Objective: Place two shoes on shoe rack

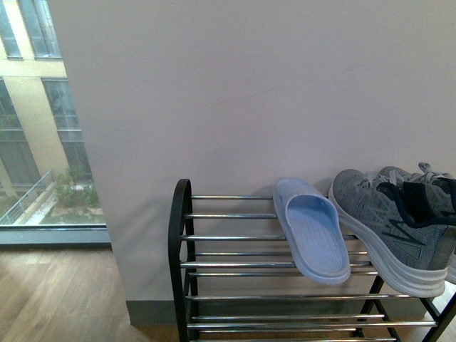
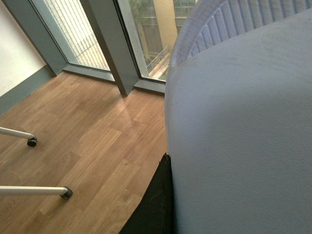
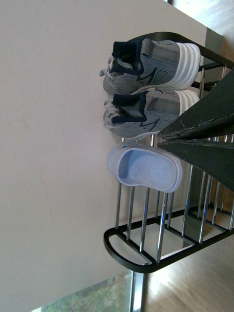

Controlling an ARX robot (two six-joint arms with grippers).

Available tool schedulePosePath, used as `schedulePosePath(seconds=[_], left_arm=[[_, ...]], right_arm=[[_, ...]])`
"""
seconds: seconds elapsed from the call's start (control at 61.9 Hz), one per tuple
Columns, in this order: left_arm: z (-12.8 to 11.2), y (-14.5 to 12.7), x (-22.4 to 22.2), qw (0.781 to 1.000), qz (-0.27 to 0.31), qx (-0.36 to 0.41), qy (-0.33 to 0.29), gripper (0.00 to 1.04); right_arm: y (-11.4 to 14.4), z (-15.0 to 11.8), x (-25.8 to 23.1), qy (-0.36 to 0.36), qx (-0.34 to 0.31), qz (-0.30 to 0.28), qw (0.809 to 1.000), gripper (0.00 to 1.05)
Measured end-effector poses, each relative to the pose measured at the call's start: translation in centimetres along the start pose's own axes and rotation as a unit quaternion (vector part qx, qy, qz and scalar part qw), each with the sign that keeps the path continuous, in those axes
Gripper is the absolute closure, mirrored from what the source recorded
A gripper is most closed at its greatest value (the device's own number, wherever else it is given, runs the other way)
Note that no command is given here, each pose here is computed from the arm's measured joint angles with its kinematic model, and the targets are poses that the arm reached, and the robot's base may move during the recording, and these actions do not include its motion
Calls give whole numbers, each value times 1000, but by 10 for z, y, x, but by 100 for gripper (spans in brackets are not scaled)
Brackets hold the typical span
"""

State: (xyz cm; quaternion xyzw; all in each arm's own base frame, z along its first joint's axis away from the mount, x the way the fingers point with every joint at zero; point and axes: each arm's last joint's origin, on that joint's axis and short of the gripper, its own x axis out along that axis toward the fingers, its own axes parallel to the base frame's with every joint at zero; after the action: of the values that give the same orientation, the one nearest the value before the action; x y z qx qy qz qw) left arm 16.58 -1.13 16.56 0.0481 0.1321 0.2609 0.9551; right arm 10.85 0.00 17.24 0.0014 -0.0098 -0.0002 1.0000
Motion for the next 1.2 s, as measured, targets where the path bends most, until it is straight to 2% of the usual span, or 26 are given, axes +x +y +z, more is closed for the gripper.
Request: schedulePosePath(seconds=[0.113, 0.436, 0.533, 0.566, 0.646, 0.679, 0.743, 0.97, 1.002, 1.067, 1.196], left_arm=[[0, 0, 0, 1000, 0, 0, 0, 103], [0, 0, 0, 1000, 0, 0, 0, 103], [0, 0, 0, 1000, 0, 0, 0, 103], [0, 0, 0, 1000, 0, 0, 0, 103], [0, 0, 0, 1000, 0, 0, 0, 103], [0, 0, 0, 1000, 0, 0, 0, 103], [0, 0, 0, 1000, 0, 0, 0, 103], [0, 0, 0, 1000, 2, 0, 0, 103], [0, 0, 0, 1000, -9, -6, 4, 103], [3, -8, -1, 993, -108, -35, 39, 103], [23, -36, 9, 976, -184, -72, 92, 103]], right_arm=[[0, -4, -7, 17, 0, 0, 1000, 103], [0, -3, -12, 2, 0, 0, 1000, 102], [0, -3, -12, 2, 0, 0, 1000, 89], [0, -3, -12, 2, 0, 0, 1000, 80], [0, -3, -12, 2, 0, 0, 1000, 67], [0, -3, -12, 2, 0, 0, 1000, 59], [0, -3, -12, 2, 0, 0, 1000, 50], [0, -3, -12, 2, 0, 2, 1000, 8], [0, -2, -12, 2, 0, 1, 1000, 9], [0, -2, -12, 2, 0, -3, 1000, 9], [0, -2, -12, 2, 0, -3, 1000, 9]])
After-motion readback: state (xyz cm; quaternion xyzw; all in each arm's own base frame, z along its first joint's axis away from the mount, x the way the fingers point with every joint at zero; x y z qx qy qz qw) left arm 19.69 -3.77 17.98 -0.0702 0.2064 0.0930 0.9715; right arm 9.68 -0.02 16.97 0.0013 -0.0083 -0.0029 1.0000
